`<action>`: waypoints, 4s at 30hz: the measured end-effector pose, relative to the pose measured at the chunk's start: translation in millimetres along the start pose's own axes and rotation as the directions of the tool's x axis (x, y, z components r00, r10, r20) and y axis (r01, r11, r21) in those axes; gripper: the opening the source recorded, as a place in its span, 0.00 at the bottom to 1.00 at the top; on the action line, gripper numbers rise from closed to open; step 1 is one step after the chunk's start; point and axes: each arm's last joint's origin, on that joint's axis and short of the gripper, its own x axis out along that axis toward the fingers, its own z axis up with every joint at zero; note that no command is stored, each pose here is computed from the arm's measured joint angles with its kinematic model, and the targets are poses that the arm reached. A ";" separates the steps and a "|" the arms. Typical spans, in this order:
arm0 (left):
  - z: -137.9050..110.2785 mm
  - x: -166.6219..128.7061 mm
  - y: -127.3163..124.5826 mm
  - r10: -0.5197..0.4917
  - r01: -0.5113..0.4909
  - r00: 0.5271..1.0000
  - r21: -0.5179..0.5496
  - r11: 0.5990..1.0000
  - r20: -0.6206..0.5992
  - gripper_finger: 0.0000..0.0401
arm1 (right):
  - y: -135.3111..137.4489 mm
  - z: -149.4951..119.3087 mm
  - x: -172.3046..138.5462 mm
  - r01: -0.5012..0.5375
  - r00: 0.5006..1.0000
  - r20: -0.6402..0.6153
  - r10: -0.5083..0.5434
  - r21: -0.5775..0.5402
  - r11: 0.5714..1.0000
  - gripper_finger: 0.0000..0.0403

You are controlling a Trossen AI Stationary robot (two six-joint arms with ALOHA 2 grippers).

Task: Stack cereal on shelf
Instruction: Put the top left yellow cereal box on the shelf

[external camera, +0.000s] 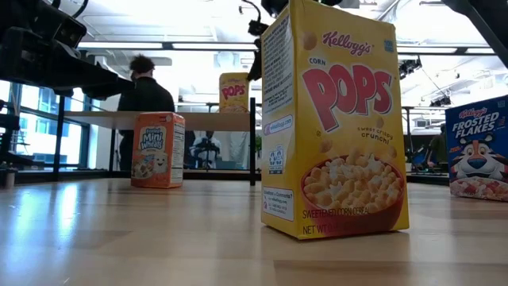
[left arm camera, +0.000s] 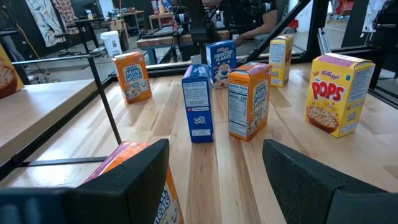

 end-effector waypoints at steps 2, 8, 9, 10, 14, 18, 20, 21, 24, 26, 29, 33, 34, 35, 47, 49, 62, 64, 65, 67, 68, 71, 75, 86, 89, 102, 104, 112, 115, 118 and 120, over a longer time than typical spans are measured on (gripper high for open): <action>0.0 0.0 0.0 0.000 0.000 1.000 0.000 1.000 0.000 0.63 | -0.6 1.6 -8.1 0.008 1.000 -0.028 -0.007 0.015 1.000 0.59; 0.0 0.0 0.0 0.000 0.000 1.000 0.000 1.000 0.000 0.63 | 5.3 -2.2 -11.8 -0.008 0.994 -0.104 0.015 0.066 0.998 0.59; 0.0 0.0 0.0 0.000 0.000 1.000 0.000 1.000 0.000 0.63 | 7.3 -4.1 -9.9 -0.019 0.993 -0.113 0.027 0.076 0.997 0.59; 0.1 0.0 0.0 0.000 0.000 1.000 0.000 1.000 0.000 0.63 | 9.0 -6.2 -7.4 -0.034 0.992 -0.118 0.044 0.082 0.996 0.59; 0.0 0.0 0.0 0.000 0.000 1.000 0.000 1.000 0.000 0.63 | 17.4 -9.3 2.3 -0.063 0.992 -0.106 0.071 0.079 0.995 0.59; 0.0 0.0 0.0 0.000 0.000 1.000 0.000 1.000 0.000 0.63 | 22.0 -9.9 9.4 -0.060 0.995 -0.078 0.066 0.074 0.995 0.59; 0.0 0.0 0.0 0.000 0.000 1.000 0.000 1.000 0.000 0.63 | 23.0 -9.4 11.4 -0.060 0.996 -0.061 0.064 0.073 0.996 0.59; 0.1 0.0 0.0 0.000 0.000 1.000 0.000 1.000 0.000 0.63 | 23.0 -9.2 11.7 -0.060 0.996 -0.059 0.064 0.074 0.995 0.59; 0.0 0.0 0.0 0.000 0.000 1.000 0.000 1.000 0.000 0.63 | 25.0 -9.1 16.8 -0.061 0.996 -0.055 0.065 0.073 0.995 0.59; 0.1 0.0 0.0 0.000 0.000 1.000 0.000 1.000 0.001 0.63 | 25.3 -8.9 21.7 -0.058 0.997 -0.046 0.061 0.075 0.996 0.59; 0.2 0.0 0.0 0.000 0.000 1.000 0.000 1.000 0.001 0.63 | 26.1 -9.0 27.1 -0.058 0.997 -0.040 0.061 0.073 0.996 0.59; 0.1 0.0 0.0 0.000 0.000 1.000 0.000 1.000 0.001 0.63 | 27.0 -8.9 30.2 -0.077 0.996 -0.030 0.080 0.077 0.994 0.59; 0.0 0.0 0.0 0.000 0.000 1.000 0.000 1.000 -0.001 0.63 | 26.8 -8.6 29.8 -0.075 0.997 -0.027 0.077 0.077 0.994 0.59; 0.1 0.0 0.0 0.000 0.000 1.000 0.000 1.000 0.000 0.63 | 26.8 -8.6 29.7 -0.072 0.997 -0.029 0.074 0.076 0.994 0.59; 0.0 0.0 0.0 0.000 0.000 1.000 0.000 1.000 0.000 0.63 | 39.0 -15.6 25.8 -0.099 0.983 -0.137 0.121 0.158 0.982 0.59; 0.1 0.0 0.0 0.000 0.000 1.000 0.000 1.000 0.000 0.63 | 43.8 -13.9 25.3 -0.129 0.981 -0.126 0.150 0.156 0.979 0.59; 0.0 0.0 0.0 0.000 0.000 1.000 0.000 1.000 0.001 0.63 | 64.7 -0.8 38.9 -0.184 0.982 -0.018 0.187 0.091 0.979 0.59; 0.0 0.0 0.0 0.000 0.000 1.000 0.000 1.000 0.000 0.63 | 65.5 -0.2 41.8 -0.172 0.985 -0.012 0.173 0.090 0.981 0.59; 0.0 0.0 0.0 0.000 0.000 1.000 0.000 1.000 0.000 0.63 | 65.8 -0.4 42.6 -0.164 0.986 -0.015 0.166 0.089 0.982 0.59; 0.1 0.0 0.0 0.000 0.000 1.000 0.000 1.000 0.000 0.63 | 67.3 1.4 46.3 -0.154 0.988 0.004 0.154 0.087 0.984 0.59; 0.0 0.0 0.0 0.000 0.000 1.000 0.000 1.000 0.000 0.63 | 67.8 0.3 47.3 -0.157 0.987 -0.005 0.158 0.087 0.984 0.59; 0.0 0.0 0.0 0.000 0.000 1.000 0.000 1.000 0.000 0.63 | 68.8 -0.4 53.2 -0.148 0.989 -0.003 0.149 0.084 0.985 0.59; 0.0 0.0 0.0 0.000 0.000 1.000 0.000 1.000 0.000 0.63 | 70.1 -1.6 59.4 -0.146 0.989 -0.004 0.147 0.085 0.986 0.59; -0.1 0.0 0.0 -0.001 0.001 1.000 0.000 1.000 -0.001 0.63 | 68.1 -4.1 69.6 -0.137 0.991 0.004 0.137 0.082 0.987 0.59; -0.1 0.0 0.0 -0.001 0.001 1.000 0.000 1.000 -0.001 0.63 | 65.7 -4.5 70.0 -0.132 0.991 0.006 0.132 0.086 0.988 0.59; 0.0 0.0 0.0 0.000 0.000 1.000 0.000 1.000 0.000 0.63 | 64.6 -1.0 70.0 -0.118 0.993 0.040 0.115 0.079 0.990 0.59; 0.0 0.0 0.0 0.000 0.000 1.000 0.000 1.000 0.000 0.63 | 65.0 -0.9 70.0 -0.121 0.992 0.041 0.118 0.084 0.989 0.59; 0.0 0.0 0.0 -0.001 0.001 1.000 0.000 1.000 0.000 0.63 | 73.2 -1.1 77.5 -0.129 0.991 0.042 0.125 0.095 0.987 0.59; 0.0 0.0 0.0 0.000 0.000 1.000 0.000 1.000 0.000 0.63 | 74.6 -0.6 77.8 -0.107 0.994 0.038 0.104 0.094 0.990 0.59; 0.0 0.0 0.0 0.000 0.000 1.000 0.000 1.000 0.000 0.63 | 75.1 0.9 78.1 -0.087 0.996 0.046 0.083 0.097 0.992 0.59; 0.0 0.0 0.0 0.000 0.000 1.000 0.000 1.000 0.000 0.63 | 74.7 1.8 78.1 -0.081 0.996 0.056 0.075 0.106 0.991 0.59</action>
